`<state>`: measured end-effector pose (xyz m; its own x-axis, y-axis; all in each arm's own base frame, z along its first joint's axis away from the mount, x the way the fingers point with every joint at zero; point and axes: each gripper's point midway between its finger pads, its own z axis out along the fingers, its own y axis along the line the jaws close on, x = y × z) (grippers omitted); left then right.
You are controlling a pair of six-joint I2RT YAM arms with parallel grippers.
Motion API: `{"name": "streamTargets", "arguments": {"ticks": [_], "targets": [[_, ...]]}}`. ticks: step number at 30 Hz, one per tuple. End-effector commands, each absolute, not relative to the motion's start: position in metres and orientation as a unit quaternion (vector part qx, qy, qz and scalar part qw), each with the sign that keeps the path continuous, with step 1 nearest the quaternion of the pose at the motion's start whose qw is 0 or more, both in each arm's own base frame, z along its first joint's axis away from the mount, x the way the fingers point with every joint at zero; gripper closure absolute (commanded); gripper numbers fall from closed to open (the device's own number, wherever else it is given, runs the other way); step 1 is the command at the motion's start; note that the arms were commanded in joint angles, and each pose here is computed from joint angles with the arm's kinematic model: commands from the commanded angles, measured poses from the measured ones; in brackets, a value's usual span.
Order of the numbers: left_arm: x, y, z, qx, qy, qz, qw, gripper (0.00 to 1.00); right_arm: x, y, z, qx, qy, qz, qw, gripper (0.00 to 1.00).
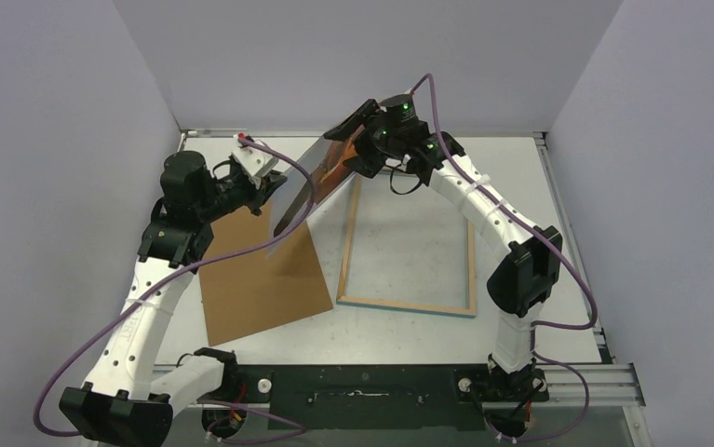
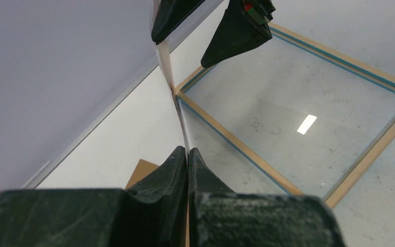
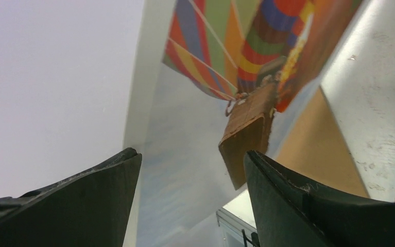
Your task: Put the photo into the frame
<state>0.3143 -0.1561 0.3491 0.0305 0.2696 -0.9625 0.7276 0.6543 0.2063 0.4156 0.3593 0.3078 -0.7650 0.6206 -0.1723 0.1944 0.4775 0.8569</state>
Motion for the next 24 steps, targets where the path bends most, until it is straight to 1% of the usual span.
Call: {"name": "streamTargets", "arguments": {"ticks": [1,5,11,19,24], "targets": [[0.313,-0.157,0.368,0.392,0.634,-0.167,0.646,1.00,0.424,0.372,0.356,0.223,0.779,0.518,0.274,0.26],[0.313,-0.161,0.365,0.394,0.634,-0.173,0.642,1.00,0.423,0.371,0.370,0.212,0.768,0.530,0.289,0.25],[0.312,-0.165,0.365,0.398,0.629,-0.177,0.644,1.00,0.421,0.370,0.349,0.218,0.795,0.499,0.266,0.25],[0.313,-0.164,0.364,0.402,0.627,-0.166,0.646,1.00,0.413,0.364,0.326,0.219,0.828,0.456,0.241,0.35],[0.311,-0.165,0.365,0.409,0.626,-0.163,0.644,1.00,0.409,0.359,0.317,0.216,0.840,0.438,0.234,0.46]]}}
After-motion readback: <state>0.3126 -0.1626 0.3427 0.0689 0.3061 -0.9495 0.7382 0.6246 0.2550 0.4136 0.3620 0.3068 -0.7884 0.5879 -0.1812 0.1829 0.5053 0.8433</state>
